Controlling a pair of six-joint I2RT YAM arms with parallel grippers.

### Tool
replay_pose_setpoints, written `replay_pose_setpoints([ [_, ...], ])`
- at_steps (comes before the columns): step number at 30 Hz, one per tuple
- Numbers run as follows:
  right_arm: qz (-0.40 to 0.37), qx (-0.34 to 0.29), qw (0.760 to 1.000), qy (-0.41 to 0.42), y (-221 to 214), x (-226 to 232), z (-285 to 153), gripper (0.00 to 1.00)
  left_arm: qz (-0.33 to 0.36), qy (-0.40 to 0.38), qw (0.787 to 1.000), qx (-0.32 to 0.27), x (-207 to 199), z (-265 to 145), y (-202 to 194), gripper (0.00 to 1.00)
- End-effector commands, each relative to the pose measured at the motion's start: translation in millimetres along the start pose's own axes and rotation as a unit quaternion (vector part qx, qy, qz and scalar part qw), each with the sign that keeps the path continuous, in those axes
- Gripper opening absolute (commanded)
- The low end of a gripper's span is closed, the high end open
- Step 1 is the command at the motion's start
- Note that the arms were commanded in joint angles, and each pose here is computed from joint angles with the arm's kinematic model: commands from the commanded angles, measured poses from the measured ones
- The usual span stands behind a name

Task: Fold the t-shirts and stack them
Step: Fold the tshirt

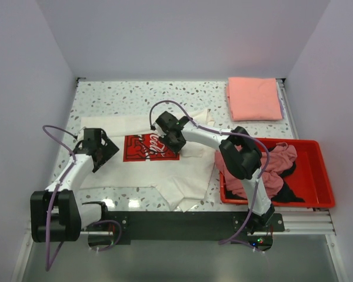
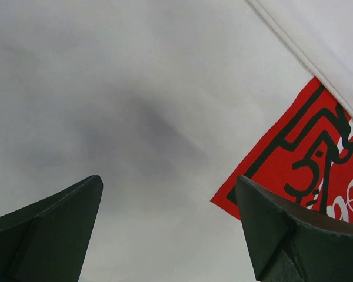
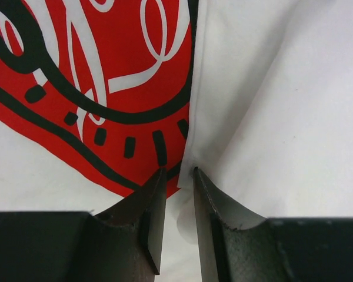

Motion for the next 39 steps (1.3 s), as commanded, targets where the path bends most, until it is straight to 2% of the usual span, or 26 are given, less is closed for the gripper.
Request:
replay_pose_setpoints([
  [1, -0.004, 0.002, 0.999, -0.036, 5.4, -16.1, -8.7, 0.29, -0.008, 0.000, 1.000, -0.018, -2.1, 5.9, 3.7, 1.00],
  [6, -0.001, 0.018, 0.999, -0.046, -0.7, -24.0, -6.7, 0.26, -0.006, 0.014, 1.000, -0.020, 1.3, 9.9, 4.1, 1.00],
  [9, -0.004, 0.019, 0.999, -0.040, -1.2, -22.6, -6.7, 0.19, -0.005, 0.015, 1.000, -0.021, 0.6, 10.4, 4.6, 1.00],
  [13, -0.003, 0.018, 0.999, -0.035, -0.7, -21.0, -4.7, 0.17, -0.004, 0.016, 1.000, -0.021, 1.2, 10.6, 4.4, 1.00],
  [21, -0.014, 0.003, 1.000, 0.013, -5.0, -6.6, -11.3, 0.25, -0.005, 0.016, 1.000, -0.022, 0.7, 11.1, 5.1, 1.00],
  [26, -0.010, 0.012, 1.000, 0.015, -5.8, -6.2, -8.6, 0.27, -0.005, 0.016, 1.000, -0.021, 0.6, 10.8, 5.0, 1.00],
  [29, -0.001, 0.023, 1.000, 0.002, -7.2, -8.8, -4.2, 0.20, -0.005, 0.017, 1.000, -0.021, 1.0, 10.8, 5.0, 1.00],
  [33, 0.007, 0.029, 0.999, -0.017, -5.9, -13.8, -5.6, 0.06, -0.005, 0.018, 1.000, -0.022, 1.1, 10.8, 5.2, 1.00],
  [39, 0.032, -0.001, 0.999, -0.012, 6.5, -15.0, -34.8, 0.00, -0.005, 0.018, 1.000, -0.021, 1.2, 10.7, 4.8, 1.00],
])
Point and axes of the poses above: each gripper's point midway between its finger pads, its own z axis out along the fingers, its own x axis along the line the jaws close on, y = z × x, the point moved 4 cm from there along -z, back along the fingers, and after that the axes turned 15 degrees about -z, right-handed, at the moved point
